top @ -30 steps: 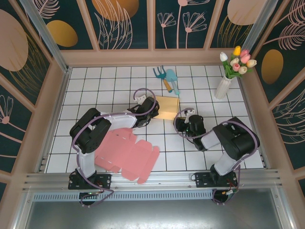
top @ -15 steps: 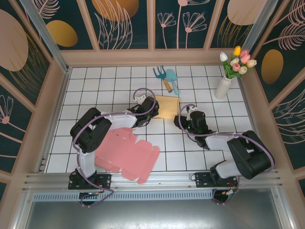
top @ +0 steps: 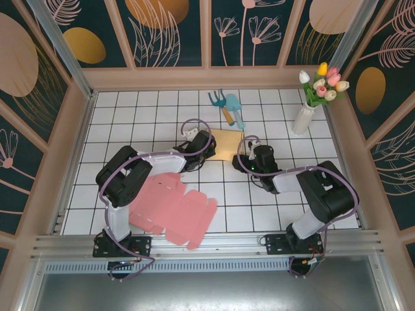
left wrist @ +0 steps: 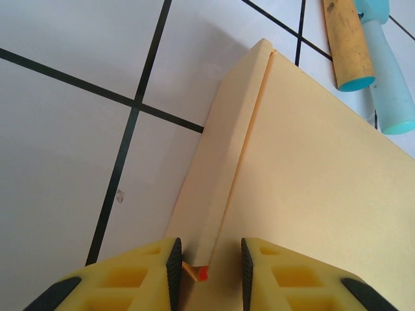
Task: Fold the paper box
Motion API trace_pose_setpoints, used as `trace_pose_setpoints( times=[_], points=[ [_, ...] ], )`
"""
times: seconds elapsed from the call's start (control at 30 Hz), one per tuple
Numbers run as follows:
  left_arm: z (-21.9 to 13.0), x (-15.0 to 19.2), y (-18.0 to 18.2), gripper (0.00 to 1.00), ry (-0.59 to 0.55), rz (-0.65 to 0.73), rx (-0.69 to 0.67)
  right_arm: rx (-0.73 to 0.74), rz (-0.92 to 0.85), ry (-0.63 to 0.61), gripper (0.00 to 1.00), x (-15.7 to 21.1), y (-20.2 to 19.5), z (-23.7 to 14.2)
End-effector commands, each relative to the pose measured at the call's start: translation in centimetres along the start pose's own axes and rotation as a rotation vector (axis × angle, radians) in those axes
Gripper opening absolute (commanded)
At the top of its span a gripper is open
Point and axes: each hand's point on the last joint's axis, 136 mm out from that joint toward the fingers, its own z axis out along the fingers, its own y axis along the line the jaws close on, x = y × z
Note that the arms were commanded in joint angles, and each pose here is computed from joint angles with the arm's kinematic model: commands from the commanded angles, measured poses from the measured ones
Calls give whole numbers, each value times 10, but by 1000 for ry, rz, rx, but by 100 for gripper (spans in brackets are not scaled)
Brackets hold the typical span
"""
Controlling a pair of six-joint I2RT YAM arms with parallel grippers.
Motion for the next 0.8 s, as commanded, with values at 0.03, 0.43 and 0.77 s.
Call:
trace_pose_setpoints(
  times=[0.03, 0.43, 0.77],
  points=[
    [14, 57, 99, 30, 195, 95, -305, -135, -33, 22, 42, 0, 26, 1],
    [16, 59, 100, 30, 202, 95, -306, -95, -76, 5, 39, -10, 24, -4],
    [17, 61, 100, 30, 208, 96, -308, -18, -139, -24, 26, -1, 1, 5]
  ],
)
